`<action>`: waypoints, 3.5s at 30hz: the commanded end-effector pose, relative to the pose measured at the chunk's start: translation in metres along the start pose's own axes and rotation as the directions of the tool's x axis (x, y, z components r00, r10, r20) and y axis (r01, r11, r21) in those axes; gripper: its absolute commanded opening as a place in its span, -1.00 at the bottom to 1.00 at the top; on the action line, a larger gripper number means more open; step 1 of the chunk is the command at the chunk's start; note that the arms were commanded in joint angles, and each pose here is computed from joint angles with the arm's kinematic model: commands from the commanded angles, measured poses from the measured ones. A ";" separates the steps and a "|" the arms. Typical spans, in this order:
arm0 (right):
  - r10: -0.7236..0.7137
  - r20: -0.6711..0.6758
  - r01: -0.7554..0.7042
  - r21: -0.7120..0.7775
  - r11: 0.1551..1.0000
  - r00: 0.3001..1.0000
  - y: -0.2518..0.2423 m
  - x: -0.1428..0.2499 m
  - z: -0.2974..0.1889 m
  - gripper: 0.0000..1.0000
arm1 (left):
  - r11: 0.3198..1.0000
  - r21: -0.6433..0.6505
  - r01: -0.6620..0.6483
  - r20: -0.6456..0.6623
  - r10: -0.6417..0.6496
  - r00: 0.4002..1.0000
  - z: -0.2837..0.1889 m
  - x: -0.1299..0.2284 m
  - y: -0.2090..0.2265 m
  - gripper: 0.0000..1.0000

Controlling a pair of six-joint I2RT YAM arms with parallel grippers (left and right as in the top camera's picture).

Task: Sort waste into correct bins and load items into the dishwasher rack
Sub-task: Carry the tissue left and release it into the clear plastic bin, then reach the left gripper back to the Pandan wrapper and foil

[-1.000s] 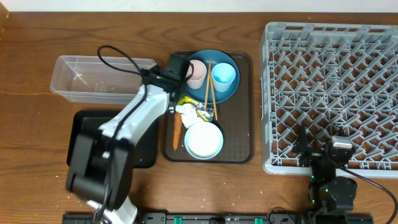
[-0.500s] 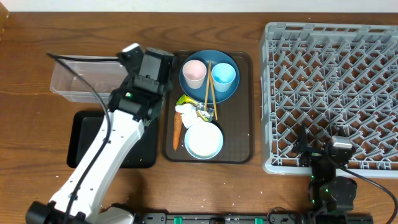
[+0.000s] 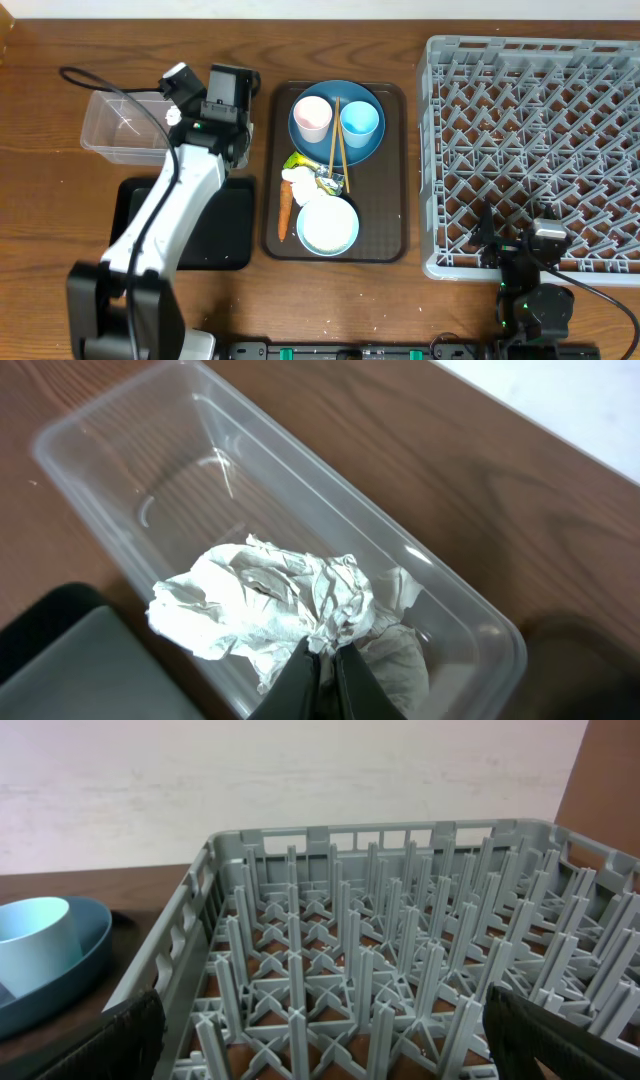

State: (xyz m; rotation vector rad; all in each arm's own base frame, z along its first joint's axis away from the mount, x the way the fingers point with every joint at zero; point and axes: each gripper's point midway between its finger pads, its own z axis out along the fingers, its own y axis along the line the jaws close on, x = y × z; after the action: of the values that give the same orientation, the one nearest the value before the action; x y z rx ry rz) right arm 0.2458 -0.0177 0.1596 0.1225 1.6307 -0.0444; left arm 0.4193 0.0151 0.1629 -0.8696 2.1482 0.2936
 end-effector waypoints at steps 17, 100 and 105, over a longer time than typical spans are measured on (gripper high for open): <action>0.013 -0.002 -0.013 -0.007 1.000 1.000 0.002 0.001 0.000 0.99 | 0.938 0.330 -0.108 -0.297 0.212 0.931 0.017 0.067 -0.050 -0.74; 0.013 -0.002 -0.013 -0.007 1.000 1.000 0.002 0.001 0.000 0.99 | 0.575 0.627 -0.525 -0.226 0.779 0.584 -0.070 0.222 -0.102 -0.31; 0.013 -0.002 -0.013 -0.007 1.000 1.000 0.002 0.001 0.000 0.98 | 0.576 0.626 -0.526 -0.229 0.781 0.582 -0.070 0.223 -0.101 -0.63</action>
State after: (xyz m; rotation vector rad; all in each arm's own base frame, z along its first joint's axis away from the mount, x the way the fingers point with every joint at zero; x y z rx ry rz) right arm 0.2458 -0.0177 0.1596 0.1225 1.6307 -0.0444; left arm 0.3470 -0.2043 0.0584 0.2901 2.7711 -0.1769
